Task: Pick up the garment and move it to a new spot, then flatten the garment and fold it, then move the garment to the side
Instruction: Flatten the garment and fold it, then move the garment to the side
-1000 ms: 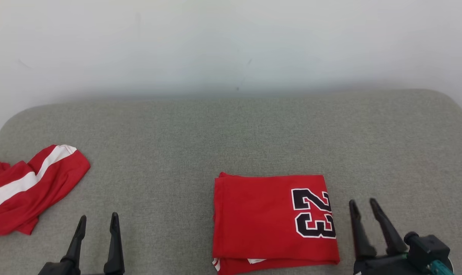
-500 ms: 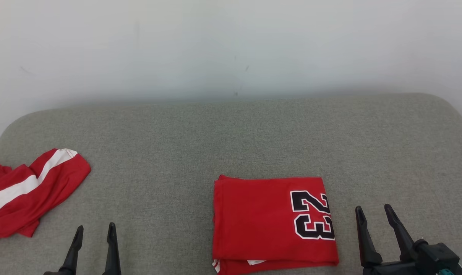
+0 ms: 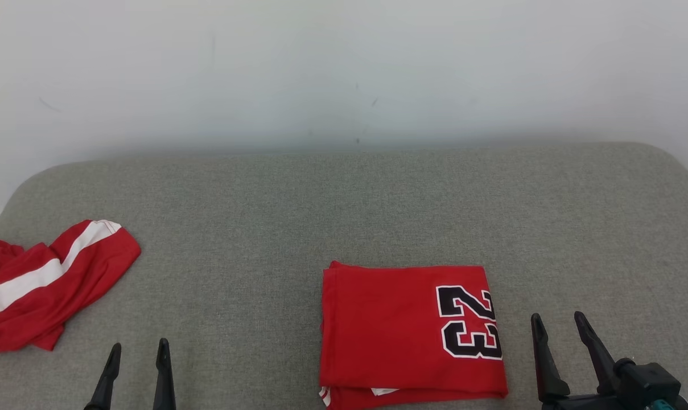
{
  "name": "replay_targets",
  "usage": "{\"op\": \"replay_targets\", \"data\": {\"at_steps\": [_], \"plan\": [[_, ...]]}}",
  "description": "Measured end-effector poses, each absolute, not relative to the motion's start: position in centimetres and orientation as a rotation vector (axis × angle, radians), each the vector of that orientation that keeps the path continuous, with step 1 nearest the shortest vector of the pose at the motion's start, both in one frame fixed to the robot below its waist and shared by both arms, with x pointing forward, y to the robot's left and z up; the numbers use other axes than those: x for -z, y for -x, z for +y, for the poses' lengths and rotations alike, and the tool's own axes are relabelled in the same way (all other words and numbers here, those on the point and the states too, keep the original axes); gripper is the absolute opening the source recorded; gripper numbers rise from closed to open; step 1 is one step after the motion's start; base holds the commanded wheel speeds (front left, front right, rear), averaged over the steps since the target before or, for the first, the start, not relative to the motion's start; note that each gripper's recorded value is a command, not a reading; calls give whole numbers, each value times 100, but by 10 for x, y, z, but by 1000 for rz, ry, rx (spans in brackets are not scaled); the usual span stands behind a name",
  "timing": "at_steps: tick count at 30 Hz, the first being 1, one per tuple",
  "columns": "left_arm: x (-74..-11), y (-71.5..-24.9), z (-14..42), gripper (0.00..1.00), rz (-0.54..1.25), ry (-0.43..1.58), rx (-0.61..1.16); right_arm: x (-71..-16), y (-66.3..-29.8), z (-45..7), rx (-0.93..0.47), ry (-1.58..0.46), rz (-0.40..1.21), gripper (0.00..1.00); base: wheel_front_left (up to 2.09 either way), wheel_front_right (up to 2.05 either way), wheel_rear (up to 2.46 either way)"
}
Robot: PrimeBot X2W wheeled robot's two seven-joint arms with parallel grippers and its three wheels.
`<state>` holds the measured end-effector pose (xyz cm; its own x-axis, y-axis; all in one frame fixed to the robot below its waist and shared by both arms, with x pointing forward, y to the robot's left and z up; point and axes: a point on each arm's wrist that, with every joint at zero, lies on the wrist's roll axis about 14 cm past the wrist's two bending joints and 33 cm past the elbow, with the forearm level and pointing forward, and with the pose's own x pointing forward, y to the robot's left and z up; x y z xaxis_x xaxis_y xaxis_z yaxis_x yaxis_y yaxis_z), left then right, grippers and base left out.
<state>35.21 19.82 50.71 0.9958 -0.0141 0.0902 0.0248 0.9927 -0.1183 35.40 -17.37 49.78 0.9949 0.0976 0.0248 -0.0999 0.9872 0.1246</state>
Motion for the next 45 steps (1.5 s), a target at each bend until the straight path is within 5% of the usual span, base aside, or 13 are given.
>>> {"op": "replay_targets", "data": {"at_steps": [30, 45], "plan": [[-501, -354, 196, 100, -65, 116, 26, -507, -376, -159, -137, -118, -20, 100, 0, 0, 0], [-494, -362, 196, 100, -42, 120, 23, -462, -417, -152, -157, -88, 206, 100, 0, 0, 0]]}}
